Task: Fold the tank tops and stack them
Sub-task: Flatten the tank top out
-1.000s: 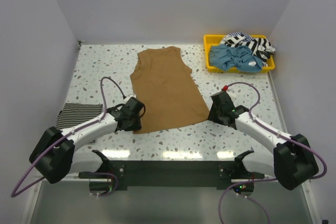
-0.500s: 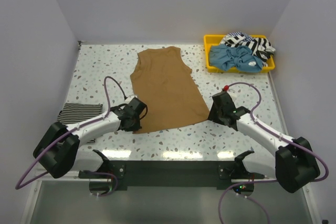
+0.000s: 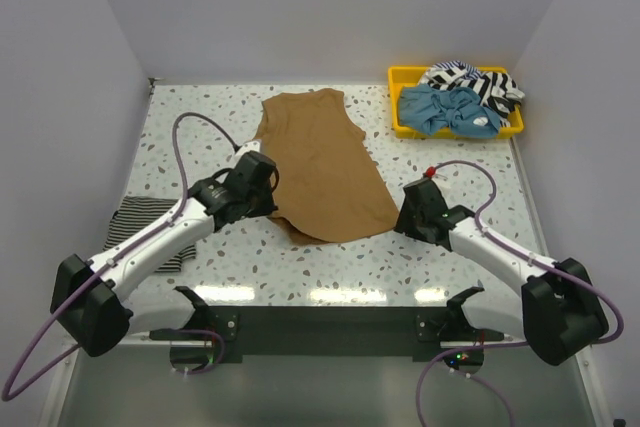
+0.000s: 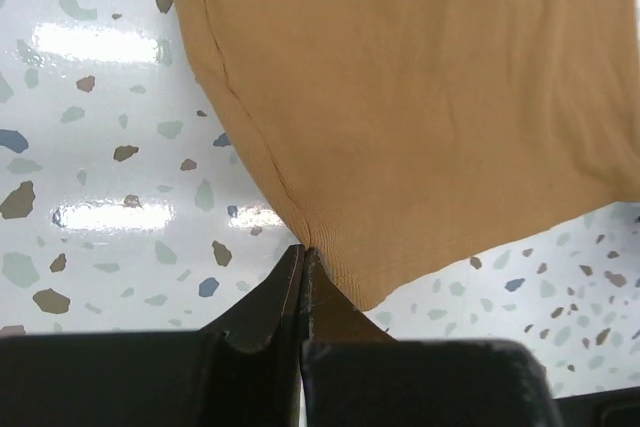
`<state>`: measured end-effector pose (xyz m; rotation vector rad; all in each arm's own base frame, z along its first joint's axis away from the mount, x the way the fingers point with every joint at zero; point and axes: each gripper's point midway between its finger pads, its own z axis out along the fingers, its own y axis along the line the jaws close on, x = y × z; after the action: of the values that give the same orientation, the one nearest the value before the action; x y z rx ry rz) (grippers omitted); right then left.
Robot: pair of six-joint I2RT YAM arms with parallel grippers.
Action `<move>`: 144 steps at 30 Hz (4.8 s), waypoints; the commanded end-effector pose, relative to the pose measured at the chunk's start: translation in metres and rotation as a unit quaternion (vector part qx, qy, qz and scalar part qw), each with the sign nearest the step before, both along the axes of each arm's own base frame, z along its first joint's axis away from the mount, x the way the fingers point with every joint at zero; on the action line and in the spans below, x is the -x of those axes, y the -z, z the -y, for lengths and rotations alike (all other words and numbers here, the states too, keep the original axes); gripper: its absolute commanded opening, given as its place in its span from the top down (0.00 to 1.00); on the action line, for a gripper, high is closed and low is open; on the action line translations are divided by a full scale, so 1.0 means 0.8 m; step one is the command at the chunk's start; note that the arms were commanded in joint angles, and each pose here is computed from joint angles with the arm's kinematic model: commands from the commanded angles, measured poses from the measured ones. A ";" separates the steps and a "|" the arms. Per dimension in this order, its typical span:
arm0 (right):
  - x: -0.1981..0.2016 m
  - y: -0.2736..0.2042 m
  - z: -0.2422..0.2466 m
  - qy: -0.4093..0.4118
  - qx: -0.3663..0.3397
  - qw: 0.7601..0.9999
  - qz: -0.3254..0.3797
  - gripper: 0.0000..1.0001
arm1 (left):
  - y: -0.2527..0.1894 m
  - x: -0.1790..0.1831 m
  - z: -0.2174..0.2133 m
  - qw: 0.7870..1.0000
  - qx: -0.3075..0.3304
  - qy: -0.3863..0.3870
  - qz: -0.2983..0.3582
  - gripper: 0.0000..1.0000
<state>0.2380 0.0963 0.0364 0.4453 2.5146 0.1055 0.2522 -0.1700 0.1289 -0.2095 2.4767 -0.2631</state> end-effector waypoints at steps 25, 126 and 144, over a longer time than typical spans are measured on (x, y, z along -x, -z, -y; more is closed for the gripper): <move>-0.022 0.000 -0.009 0.027 -0.032 0.998 0.045 0.57 | -0.210 -0.021 0.012 0.973 0.167 -0.053 0.149 1.00; -0.010 -0.063 -0.229 -0.078 -0.098 0.986 0.107 0.67 | -0.007 -0.081 -0.172 0.943 0.081 -0.305 0.107 1.00; -0.031 -0.026 -0.246 -0.159 -0.001 0.984 0.079 0.68 | -0.002 -0.087 -0.177 0.947 0.107 -0.286 0.096 1.00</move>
<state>0.2578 0.2971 0.0519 0.0754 2.4255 0.2765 0.3105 -0.0266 0.1185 -0.9718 2.1183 -0.2439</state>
